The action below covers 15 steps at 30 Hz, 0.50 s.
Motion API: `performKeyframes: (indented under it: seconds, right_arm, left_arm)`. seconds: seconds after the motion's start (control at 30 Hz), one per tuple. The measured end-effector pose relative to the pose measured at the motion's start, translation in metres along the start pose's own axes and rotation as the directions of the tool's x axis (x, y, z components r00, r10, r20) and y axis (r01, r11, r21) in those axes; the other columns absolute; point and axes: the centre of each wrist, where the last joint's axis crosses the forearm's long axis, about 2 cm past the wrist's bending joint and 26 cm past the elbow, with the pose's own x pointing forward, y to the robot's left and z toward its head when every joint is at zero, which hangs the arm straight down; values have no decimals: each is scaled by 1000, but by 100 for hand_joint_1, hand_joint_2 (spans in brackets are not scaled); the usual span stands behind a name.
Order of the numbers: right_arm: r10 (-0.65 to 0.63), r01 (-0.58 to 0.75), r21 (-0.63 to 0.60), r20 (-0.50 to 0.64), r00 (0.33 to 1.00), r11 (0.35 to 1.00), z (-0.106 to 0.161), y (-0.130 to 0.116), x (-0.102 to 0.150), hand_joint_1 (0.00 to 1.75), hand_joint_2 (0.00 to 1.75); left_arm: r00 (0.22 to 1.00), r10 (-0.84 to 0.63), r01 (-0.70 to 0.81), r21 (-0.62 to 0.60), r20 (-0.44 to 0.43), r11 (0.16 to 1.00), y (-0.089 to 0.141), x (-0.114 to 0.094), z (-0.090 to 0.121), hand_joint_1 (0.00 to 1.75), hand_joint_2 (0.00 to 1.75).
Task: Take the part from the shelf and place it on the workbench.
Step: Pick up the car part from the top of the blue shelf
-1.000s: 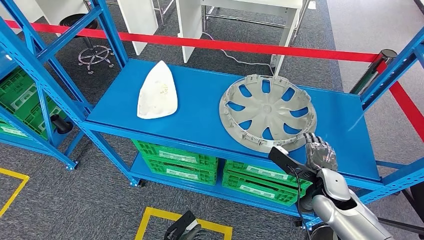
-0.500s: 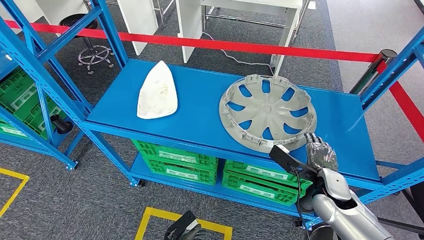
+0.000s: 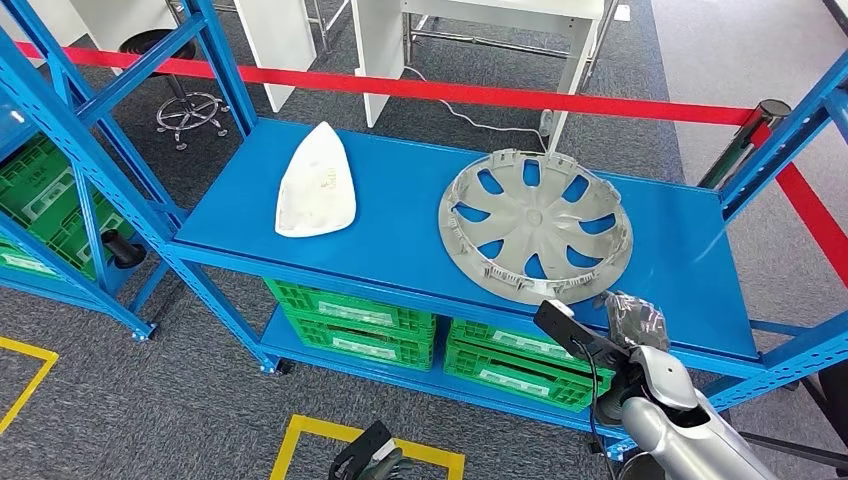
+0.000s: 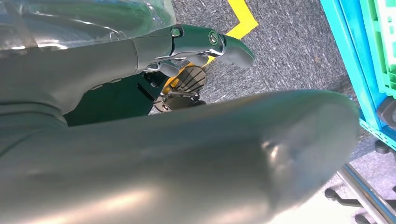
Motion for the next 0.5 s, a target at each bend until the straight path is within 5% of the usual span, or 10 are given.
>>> performKeyframes:
  seconds: [0.13,0.17,0.3,0.4,0.5]
  right_arm:
    - [0,0,7,-2,1000,1000,1,2,0,142,175]
    - [0,0,8,-3,1000,1000,1,3,-1,123,175]
    - [-1,2,6,-6,1000,1000,1,2,-1,0,175]
    - [1,-1,-6,-7,1000,1000,-1,-1,0,0,175]
    - [13,-13,-21,-4,1000,1000,-1,-3,0,0,44]
  left_arm:
    - [1000,1,-1,0,0,1000,0,0,0,0,0]
    - [1000,1,-1,0,0,1000,0,0,0,0,0]
    - [1000,1,-1,0,0,1000,0,0,0,0,0]
    - [1000,1,-1,0,0,1000,0,0,0,0,0]
    - [1000,0,0,0,0,1000,0,0,0,0,0]
